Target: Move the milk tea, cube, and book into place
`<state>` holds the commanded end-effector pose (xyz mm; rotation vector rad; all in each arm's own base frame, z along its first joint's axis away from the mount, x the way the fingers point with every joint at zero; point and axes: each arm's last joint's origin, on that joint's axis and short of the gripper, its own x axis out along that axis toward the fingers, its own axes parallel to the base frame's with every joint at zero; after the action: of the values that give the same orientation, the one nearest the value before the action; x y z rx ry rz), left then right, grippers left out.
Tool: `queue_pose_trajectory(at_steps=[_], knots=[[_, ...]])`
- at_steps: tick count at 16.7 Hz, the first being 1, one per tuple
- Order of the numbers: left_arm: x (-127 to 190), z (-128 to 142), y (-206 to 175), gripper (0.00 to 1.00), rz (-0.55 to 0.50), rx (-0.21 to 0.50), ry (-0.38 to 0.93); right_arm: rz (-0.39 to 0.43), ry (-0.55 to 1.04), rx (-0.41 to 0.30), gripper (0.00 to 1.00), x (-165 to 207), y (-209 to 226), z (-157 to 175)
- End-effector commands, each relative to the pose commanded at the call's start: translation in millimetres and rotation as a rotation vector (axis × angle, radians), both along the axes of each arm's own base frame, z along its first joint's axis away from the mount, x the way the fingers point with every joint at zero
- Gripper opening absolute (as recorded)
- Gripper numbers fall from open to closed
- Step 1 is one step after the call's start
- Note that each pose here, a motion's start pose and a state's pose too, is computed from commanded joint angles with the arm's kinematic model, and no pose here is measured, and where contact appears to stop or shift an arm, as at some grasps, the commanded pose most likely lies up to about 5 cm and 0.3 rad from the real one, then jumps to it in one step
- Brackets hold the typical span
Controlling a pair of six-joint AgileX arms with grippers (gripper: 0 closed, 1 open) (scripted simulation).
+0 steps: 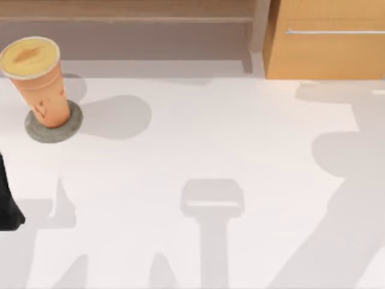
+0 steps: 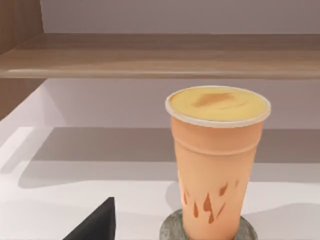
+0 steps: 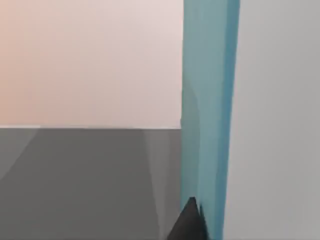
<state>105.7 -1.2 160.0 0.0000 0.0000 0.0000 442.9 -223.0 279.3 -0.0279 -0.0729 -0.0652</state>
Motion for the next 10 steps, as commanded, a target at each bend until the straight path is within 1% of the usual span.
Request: queue_pose_trajectory(at_steps=[2, 4, 10], knots=[[0, 0, 0, 1.00, 0.000, 0.000, 0.000, 0.010, 0.034, 0.008, 0.00, 1, 2, -8], [0, 0, 0, 1.00, 0.000, 0.000, 0.000, 0.049, 0.071, 0.008, 0.00, 7, 10, -19], [0, 0, 0, 1.00, 0.000, 0.000, 0.000, 0.050, 0.065, 0.014, 0.00, 6, 10, -15]])
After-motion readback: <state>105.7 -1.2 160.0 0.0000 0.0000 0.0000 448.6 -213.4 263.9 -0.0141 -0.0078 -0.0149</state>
